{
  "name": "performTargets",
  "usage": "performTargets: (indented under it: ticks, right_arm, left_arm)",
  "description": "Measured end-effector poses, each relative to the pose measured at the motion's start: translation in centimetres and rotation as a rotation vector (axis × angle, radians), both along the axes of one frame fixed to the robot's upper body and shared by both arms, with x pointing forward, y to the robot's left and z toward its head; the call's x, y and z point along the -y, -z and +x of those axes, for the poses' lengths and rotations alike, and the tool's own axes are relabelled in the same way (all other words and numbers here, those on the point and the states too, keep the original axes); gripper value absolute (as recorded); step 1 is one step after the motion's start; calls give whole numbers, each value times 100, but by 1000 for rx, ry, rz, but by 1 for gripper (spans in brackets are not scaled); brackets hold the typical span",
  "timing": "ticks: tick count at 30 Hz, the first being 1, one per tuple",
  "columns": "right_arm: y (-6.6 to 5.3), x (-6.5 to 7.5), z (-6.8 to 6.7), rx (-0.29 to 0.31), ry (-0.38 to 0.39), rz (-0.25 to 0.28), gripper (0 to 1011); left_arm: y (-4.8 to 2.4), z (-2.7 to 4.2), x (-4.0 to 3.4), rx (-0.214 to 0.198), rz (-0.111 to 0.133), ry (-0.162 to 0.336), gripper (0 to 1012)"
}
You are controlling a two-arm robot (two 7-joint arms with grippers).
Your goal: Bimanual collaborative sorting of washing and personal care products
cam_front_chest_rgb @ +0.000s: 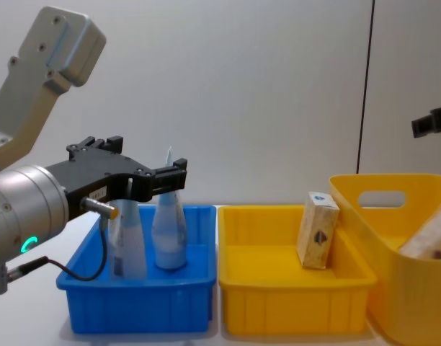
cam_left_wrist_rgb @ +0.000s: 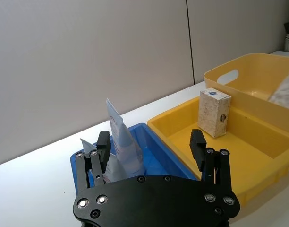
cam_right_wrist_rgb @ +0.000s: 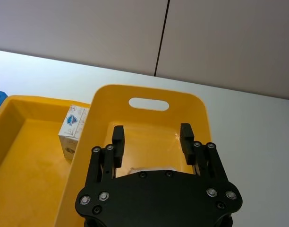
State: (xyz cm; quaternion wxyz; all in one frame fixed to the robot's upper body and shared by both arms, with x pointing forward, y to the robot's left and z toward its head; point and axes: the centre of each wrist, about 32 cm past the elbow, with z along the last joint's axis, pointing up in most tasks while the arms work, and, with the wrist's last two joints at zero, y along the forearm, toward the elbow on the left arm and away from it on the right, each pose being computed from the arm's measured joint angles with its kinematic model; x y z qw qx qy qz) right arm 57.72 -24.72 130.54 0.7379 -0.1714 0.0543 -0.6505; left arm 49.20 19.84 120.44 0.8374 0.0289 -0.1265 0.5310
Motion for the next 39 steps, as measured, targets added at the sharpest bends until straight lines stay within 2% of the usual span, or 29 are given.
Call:
performTargets:
  ticks: [1, 4, 5, 8, 12, 19, 24, 26, 30, 32, 39]
  right_arm:
    - [-1, 0, 0, 0, 0, 0, 726]
    - [-2, 1, 0, 0, 1, -1, 768]
    - [-3, 1, 0, 0, 1, -2, 833]
    - [-5, 2, 0, 0, 2, -2, 930]
    - [-7, 3, 0, 1, 2, -3, 1003]
    - [-10, 3, 0, 1, 3, -4, 1003]
    - [-10, 3, 0, 1, 3, -4, 1003]
    - [-10, 3, 0, 1, 3, -4, 1004]
    - [-10, 3, 0, 1, 3, -4, 1003]
    - [-10, 3, 0, 1, 3, -4, 1004]
    - [-10, 3, 0, 1, 3, -4, 1003]
  left_arm:
    - [0, 0, 0, 0, 0, 0, 1001]
    - [0, 0, 0, 0, 0, 0, 1001]
    - [0, 0, 0, 0, 0, 0, 1001]
    - [0, 0, 0, 0, 0, 0, 1001]
    - [0, 0, 0, 0, 0, 0, 1001]
    - [4, 5, 0, 0, 4, -1, 1001]
    - [20, 38, 2, -8, 28, -6, 1001]
    - [40, 81, 6, -22, 51, -12, 1001]
    - [60, 131, 14, -40, 78, -22, 1001]
    - [80, 182, 23, -57, 99, -38, 1001]
    - [115, 279, 37, -82, 129, -89, 1002]
